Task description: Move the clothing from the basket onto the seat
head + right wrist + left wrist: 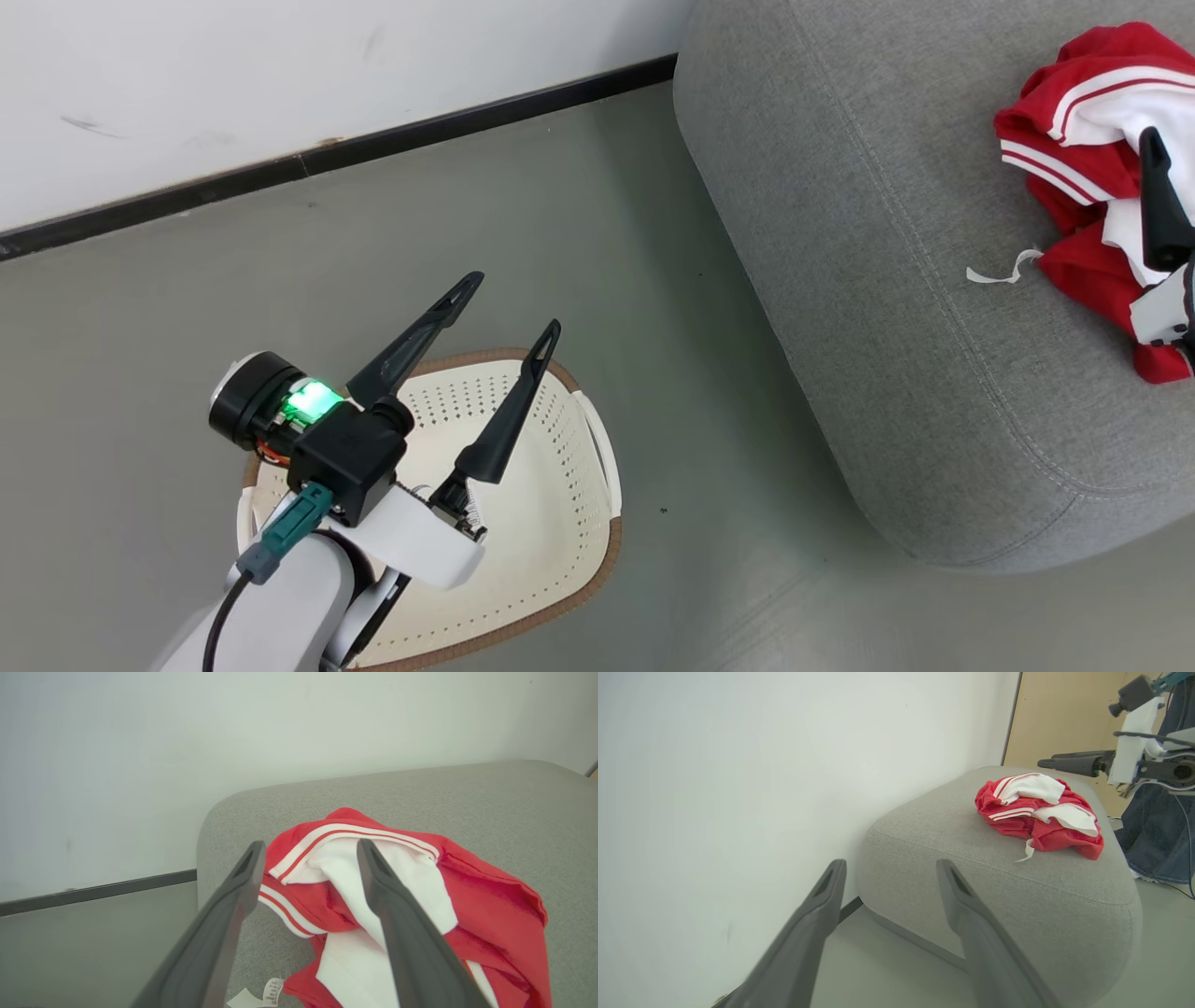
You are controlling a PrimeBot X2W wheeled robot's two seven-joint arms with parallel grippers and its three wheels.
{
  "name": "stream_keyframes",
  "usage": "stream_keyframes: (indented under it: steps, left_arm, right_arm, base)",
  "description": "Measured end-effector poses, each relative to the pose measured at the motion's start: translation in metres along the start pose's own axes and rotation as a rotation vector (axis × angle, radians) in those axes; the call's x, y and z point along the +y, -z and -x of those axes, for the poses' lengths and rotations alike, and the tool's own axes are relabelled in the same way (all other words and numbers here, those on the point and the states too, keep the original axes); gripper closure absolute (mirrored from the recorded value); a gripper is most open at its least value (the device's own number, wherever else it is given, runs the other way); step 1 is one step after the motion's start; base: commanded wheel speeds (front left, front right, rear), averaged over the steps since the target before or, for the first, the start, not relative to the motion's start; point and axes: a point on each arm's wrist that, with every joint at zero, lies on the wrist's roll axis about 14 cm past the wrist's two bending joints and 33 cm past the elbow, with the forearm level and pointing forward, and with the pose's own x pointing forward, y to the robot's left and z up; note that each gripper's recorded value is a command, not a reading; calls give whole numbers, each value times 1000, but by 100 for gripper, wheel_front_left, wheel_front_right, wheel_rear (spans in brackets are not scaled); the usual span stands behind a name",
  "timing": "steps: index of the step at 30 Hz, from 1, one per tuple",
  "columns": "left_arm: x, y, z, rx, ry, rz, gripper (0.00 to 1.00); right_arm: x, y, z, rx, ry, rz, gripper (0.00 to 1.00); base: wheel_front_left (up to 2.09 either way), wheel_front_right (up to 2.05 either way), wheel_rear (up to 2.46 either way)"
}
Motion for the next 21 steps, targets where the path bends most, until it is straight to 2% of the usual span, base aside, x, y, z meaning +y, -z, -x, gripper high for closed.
stream_keyframes:
  steps: [6, 14, 21]
  left_arm:
    - [7, -8, 6, -23, -56, -7, 0]
    - [33, -18, 25, -34, -203, -17, 0]
    - [65, -23, 55, -21, -379, -48, 0]
  right_arm:
    - [15, -35, 6, -105, -54, 15, 0]
    - [60, -91, 11, -275, -172, -1, 0]
    - [108, -102, 25, -317, -279, -32, 0]
  base:
    - [0, 0, 0]
    - [0, 0, 0]
    - [0, 0, 0]
